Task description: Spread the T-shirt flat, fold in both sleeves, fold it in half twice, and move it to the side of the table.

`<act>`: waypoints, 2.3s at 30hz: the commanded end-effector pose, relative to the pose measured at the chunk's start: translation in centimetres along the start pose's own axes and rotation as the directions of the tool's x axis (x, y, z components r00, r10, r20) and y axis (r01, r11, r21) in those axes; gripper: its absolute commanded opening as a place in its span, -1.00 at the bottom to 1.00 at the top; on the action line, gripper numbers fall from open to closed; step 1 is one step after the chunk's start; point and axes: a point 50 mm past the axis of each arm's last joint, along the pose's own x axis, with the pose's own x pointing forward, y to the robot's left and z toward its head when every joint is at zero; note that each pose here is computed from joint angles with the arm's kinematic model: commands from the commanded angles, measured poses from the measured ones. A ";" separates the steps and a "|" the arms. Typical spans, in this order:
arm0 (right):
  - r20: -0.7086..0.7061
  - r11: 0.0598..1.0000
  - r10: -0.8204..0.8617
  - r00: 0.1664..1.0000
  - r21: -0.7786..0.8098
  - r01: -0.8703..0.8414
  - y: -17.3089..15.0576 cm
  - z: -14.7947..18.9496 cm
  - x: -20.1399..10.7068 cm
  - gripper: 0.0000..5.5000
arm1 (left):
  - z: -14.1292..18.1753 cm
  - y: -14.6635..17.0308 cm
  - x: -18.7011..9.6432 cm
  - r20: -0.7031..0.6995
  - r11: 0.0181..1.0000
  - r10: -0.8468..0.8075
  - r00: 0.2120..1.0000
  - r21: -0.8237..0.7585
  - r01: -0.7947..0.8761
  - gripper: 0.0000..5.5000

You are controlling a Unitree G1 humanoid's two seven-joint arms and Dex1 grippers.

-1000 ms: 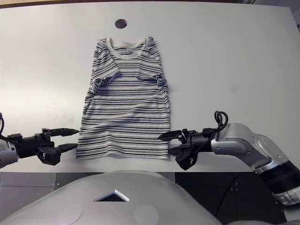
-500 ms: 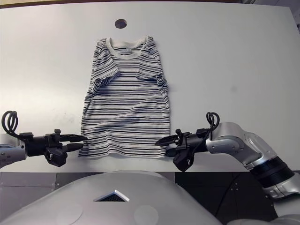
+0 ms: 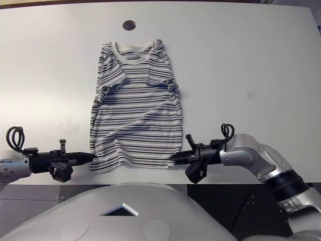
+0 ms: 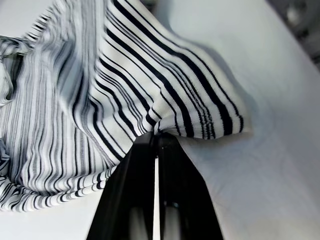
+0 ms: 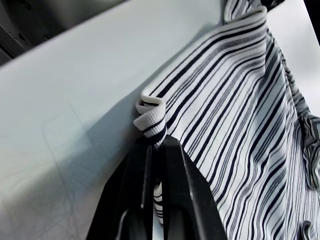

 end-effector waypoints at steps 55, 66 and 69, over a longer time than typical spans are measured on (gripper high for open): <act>-0.304 0.487 -0.808 0.505 0.137 0.863 -19.3 -10.7 4.0 0.45 | -11.1 21.1 6.4 -0.585 -0.326 0.741 0.331 -0.744 -0.584 0.26; -0.179 0.691 -0.708 0.683 0.025 0.723 -13.9 -6.8 2.9 0.46 | -13.0 19.1 4.6 -0.773 -0.629 0.611 0.173 -0.605 -0.488 0.78; -0.225 0.621 -0.776 0.589 -0.112 0.776 -14.3 -6.3 -1.5 0.46 | -13.4 17.8 3.6 -0.738 -0.574 0.666 0.109 -0.600 -0.558 0.78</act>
